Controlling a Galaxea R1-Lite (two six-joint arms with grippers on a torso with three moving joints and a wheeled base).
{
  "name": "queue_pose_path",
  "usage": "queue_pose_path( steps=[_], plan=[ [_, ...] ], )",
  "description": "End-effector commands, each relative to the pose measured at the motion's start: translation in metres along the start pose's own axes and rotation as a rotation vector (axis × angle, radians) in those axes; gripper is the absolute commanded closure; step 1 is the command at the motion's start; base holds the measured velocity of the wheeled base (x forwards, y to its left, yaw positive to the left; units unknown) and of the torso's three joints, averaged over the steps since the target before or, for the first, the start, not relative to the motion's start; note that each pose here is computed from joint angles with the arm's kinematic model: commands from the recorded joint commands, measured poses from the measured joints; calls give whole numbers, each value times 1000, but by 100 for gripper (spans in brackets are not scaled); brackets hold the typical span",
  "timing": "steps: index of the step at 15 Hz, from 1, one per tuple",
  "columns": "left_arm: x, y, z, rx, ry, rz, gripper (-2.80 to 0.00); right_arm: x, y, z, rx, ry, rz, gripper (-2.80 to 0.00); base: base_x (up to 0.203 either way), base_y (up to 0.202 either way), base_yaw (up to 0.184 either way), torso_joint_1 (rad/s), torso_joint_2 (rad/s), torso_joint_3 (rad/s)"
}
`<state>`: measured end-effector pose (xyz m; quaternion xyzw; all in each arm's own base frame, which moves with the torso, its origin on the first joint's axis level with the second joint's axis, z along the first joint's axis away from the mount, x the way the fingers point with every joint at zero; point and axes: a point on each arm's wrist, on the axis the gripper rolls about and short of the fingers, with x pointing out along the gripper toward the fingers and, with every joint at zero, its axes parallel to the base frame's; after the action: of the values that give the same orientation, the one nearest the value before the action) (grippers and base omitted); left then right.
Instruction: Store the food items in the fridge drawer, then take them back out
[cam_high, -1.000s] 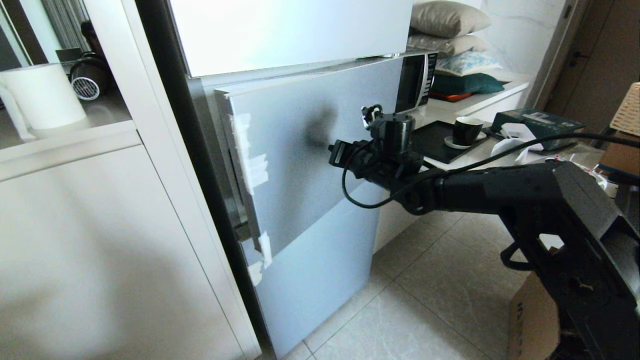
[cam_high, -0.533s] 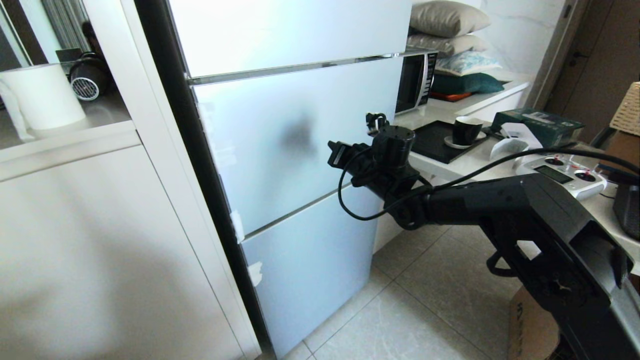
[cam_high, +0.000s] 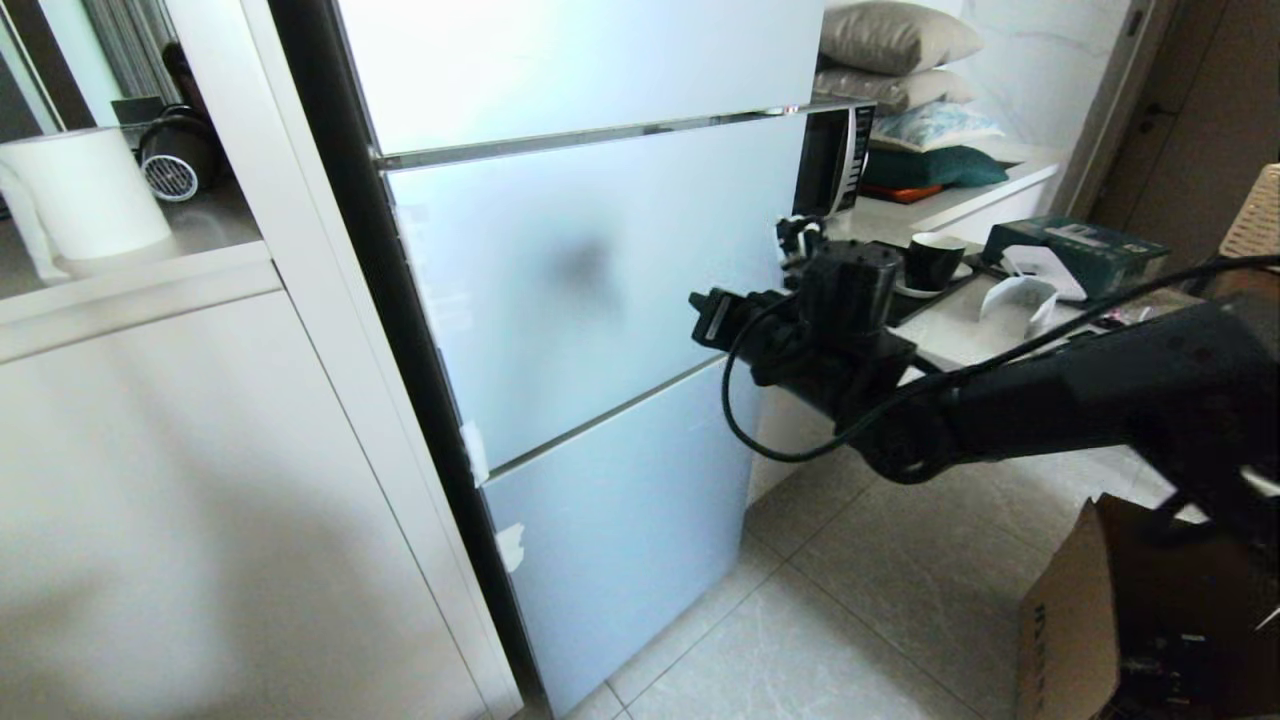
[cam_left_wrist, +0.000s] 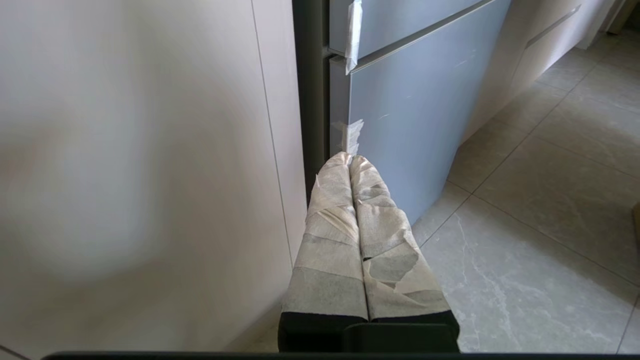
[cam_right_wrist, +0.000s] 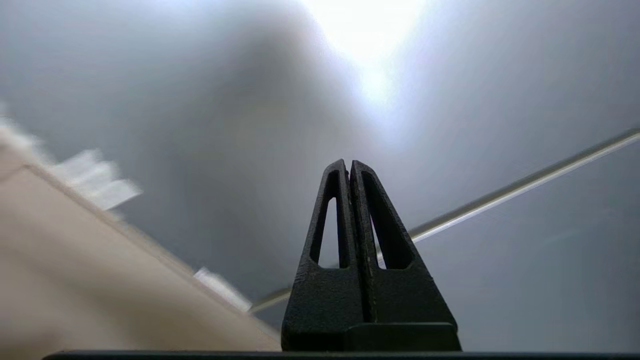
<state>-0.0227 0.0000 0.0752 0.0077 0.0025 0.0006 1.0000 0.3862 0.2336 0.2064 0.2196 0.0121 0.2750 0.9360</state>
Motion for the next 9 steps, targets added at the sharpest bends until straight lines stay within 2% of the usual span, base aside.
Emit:
queue_pose_path(
  steps=[1,3,5,7,9],
  plan=[
    [0,0,0,0,1,0,0,-78,38,74,-11,-112,61,0,0,0,0,0,0,0],
    [0,0,0,0,1,0,0,-149,49,111,-31,-182,70,0,0,0,0,0,0,0],
    [0,0,0,0,1,0,0,-227,44,146,-62,-277,7,0,0,0,0,0,0,0],
    [0,0,0,0,1,0,0,-308,32,162,-112,-361,-166,0,0,0,0,0,0,0],
    [0,0,0,0,1,0,0,-371,31,146,-147,-402,-336,0,0,0,0,0,0,0]
  ],
)
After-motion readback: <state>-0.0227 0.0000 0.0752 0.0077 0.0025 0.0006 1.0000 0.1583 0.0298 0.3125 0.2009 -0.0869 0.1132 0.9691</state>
